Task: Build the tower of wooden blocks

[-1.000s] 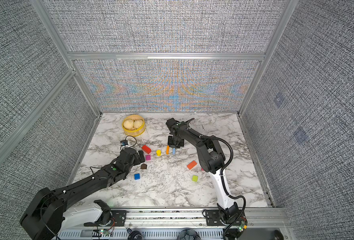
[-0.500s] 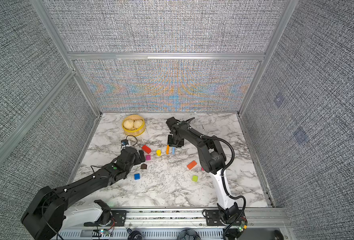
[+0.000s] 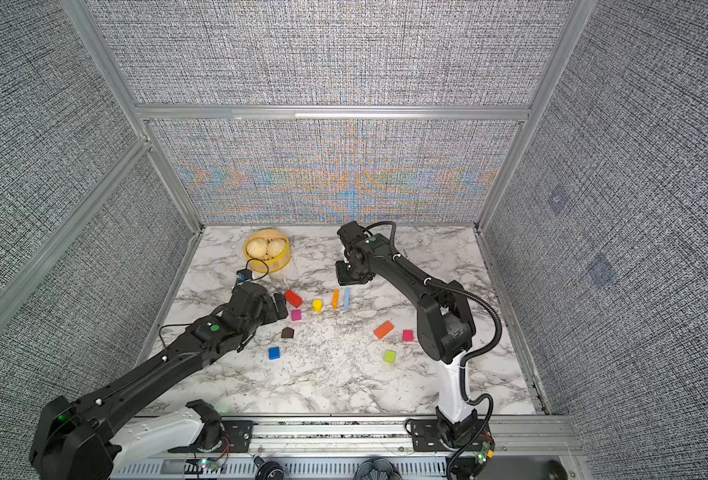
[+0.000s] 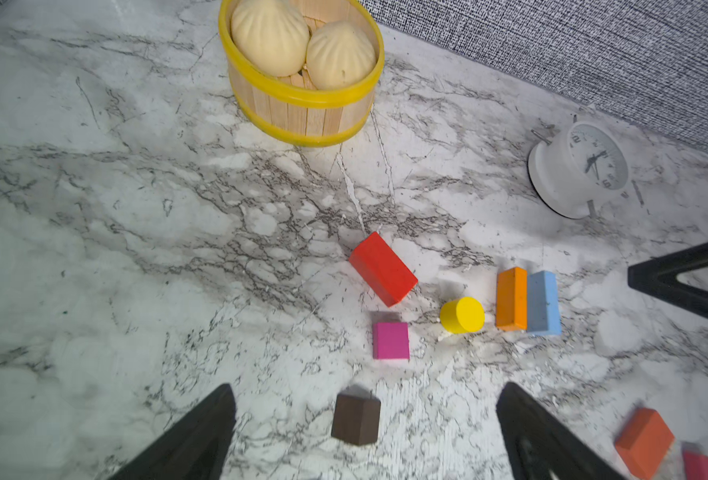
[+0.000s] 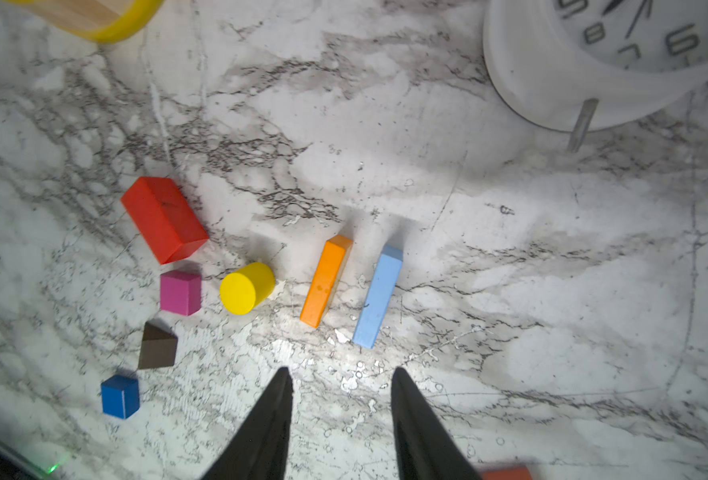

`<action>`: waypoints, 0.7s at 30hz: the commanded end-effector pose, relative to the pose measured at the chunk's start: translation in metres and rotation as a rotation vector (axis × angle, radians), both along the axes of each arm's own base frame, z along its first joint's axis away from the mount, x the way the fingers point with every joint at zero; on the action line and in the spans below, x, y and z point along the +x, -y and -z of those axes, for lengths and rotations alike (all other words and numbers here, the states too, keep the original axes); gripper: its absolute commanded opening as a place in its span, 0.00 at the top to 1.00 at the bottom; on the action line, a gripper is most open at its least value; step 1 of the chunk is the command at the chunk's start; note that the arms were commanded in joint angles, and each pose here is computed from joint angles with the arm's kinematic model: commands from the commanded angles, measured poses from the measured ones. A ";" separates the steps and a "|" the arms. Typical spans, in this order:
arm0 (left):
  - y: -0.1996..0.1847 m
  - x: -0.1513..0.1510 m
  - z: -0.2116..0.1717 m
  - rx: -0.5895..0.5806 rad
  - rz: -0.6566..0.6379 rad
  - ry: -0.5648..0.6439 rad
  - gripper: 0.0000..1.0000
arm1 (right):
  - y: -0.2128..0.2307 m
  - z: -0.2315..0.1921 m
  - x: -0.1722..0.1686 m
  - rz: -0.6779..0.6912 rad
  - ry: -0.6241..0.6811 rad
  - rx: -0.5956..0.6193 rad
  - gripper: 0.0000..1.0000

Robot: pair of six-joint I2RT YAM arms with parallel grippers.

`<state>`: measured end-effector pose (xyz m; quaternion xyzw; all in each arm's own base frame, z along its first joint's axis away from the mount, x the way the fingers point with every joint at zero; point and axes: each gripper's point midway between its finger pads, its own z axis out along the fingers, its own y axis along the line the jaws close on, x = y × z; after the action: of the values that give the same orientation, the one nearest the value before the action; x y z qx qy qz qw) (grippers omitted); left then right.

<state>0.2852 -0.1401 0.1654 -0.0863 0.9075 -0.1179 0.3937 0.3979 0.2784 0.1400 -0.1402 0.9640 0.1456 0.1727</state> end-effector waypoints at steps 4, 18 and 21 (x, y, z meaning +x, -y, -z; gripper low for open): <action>-0.011 -0.037 -0.031 0.028 0.072 -0.111 0.01 | -0.022 -0.025 -0.022 -0.174 0.036 0.048 0.57; -0.033 -0.059 -0.011 -0.266 -0.139 -0.143 0.01 | -0.090 -0.024 -0.023 -0.365 0.149 0.049 0.49; -0.042 -0.051 -0.007 -0.287 -0.189 -0.096 0.01 | -0.107 -0.017 -0.019 -0.393 0.170 0.056 0.49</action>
<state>0.2173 -0.0922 0.1583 -0.1953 0.9169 -0.1587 0.3099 0.3726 0.3733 0.1546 -0.3162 0.9065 0.1892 0.2060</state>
